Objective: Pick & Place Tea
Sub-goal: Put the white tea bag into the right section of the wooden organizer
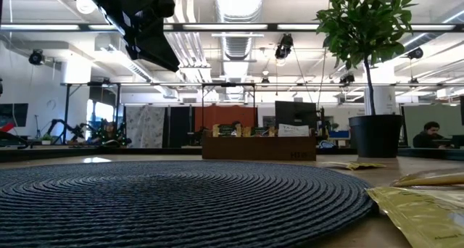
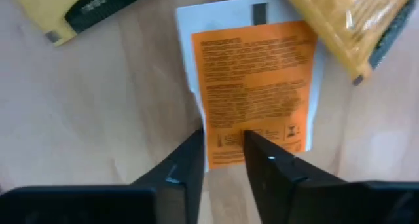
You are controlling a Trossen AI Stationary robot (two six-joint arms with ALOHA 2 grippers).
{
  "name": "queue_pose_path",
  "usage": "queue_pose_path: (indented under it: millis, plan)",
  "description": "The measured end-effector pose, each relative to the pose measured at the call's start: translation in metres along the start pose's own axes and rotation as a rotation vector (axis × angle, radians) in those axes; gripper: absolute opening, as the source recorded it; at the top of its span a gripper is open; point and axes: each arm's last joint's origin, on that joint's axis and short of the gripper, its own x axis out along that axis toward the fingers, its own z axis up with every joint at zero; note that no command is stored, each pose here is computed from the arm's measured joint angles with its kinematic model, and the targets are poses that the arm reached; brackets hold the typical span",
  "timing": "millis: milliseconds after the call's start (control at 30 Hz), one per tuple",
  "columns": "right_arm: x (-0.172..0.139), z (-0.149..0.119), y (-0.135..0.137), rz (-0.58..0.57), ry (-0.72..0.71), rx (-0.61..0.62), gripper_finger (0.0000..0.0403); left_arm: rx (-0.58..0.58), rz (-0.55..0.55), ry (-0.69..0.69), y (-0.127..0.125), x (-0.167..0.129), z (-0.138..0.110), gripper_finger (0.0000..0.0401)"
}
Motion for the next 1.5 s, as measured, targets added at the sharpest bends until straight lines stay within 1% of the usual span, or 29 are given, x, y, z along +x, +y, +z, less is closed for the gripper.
queue_pose_path:
  millis: [133, 300, 400, 467, 567, 633, 733, 867, 933, 967, 1033, 1100, 1167, 1300, 1367, 1433, 1500]
  plan:
    - [0.002, 0.002, -0.003, -0.019, -0.001, 0.014, 0.007, 0.01, 0.0, 0.0, 0.0, 0.0, 0.0, 0.0119]
    - [0.002, 0.007, -0.008, -0.023, 0.001, 0.035, 0.0035, 0.012, 0.001, 0.0, 0.0, 0.0, 0.0, 0.0119]
    - [-0.003, 0.008, -0.011, -0.009, -0.007, 0.076, 0.0016, 0.012, 0.001, 0.0, 0.0, 0.0, 0.0, 0.0119]
    - [-0.01, 0.007, -0.015, -0.014, -0.023, 0.123, 0.0011, 0.014, 0.001, 0.0, 0.0, 0.0, 0.0, 0.0119]
    - [-0.024, 0.005, -0.025, -0.01, -0.027, 0.221, 0.0009, 0.029, 0.001, 0.0, 0.0, 0.0, 0.0, 0.0119]
    - [-0.034, 0.004, -0.033, 0.011, -0.046, 0.314, 0.0009, 0.04, 0.001, -0.001, 0.0, 0.0, 0.0, 0.0119]
    - [-0.049, 0.0, -0.051, 0.022, -0.103, 0.503, 0.0009, 0.056, 0.002, -0.001, 0.0, 0.0, 0.0, 0.0119]
    - [-0.07, -0.008, -0.081, 0.083, -0.238, 0.775, 0.0009, 0.061, 0.0, -0.029, 0.0, 0.0, 0.003, 0.0119]
    - [-0.079, -0.012, -0.095, 0.168, -0.34, 0.886, 0.0009, 0.064, -0.008, -0.074, -0.001, 0.0, 0.007, 0.0119]
    - [-0.084, -0.013, -0.102, 0.234, -0.402, 0.93, 0.0009, 0.073, -0.017, -0.103, -0.001, 0.0, 0.01, 0.0119]
    - [-0.093, -0.013, -0.115, 0.402, -0.531, 0.992, 0.0008, 0.101, -0.064, -0.153, -0.003, -0.001, 0.015, 0.0119]
    - [-0.099, -0.013, -0.128, 0.562, -0.644, 0.995, 0.0008, 0.133, -0.149, -0.204, -0.004, -0.002, 0.021, 0.0119]
    - [-0.102, -0.013, -0.141, 0.705, -0.74, 0.967, 0.0008, 0.163, -0.243, -0.254, -0.006, -0.003, 0.026, 0.0119]
    - [-0.103, -0.013, -0.169, 0.931, -0.926, 0.946, 0.0008, 0.212, -0.406, -0.359, -0.007, -0.007, 0.036, 0.0119]
    - [-0.098, -0.014, -0.181, 1.003, -0.977, 0.923, 0.0008, 0.226, -0.475, -0.411, -0.008, -0.01, 0.041, 0.0119]
    - [-0.092, -0.013, -0.192, 1.056, -0.997, 0.918, 0.0008, 0.227, -0.526, -0.45, -0.008, -0.012, 0.045, 0.0119]
    - [-0.086, -0.01, -0.201, 1.096, -0.986, 0.912, 0.0008, 0.188, -0.553, -0.481, -0.007, -0.012, 0.049, 0.0119]
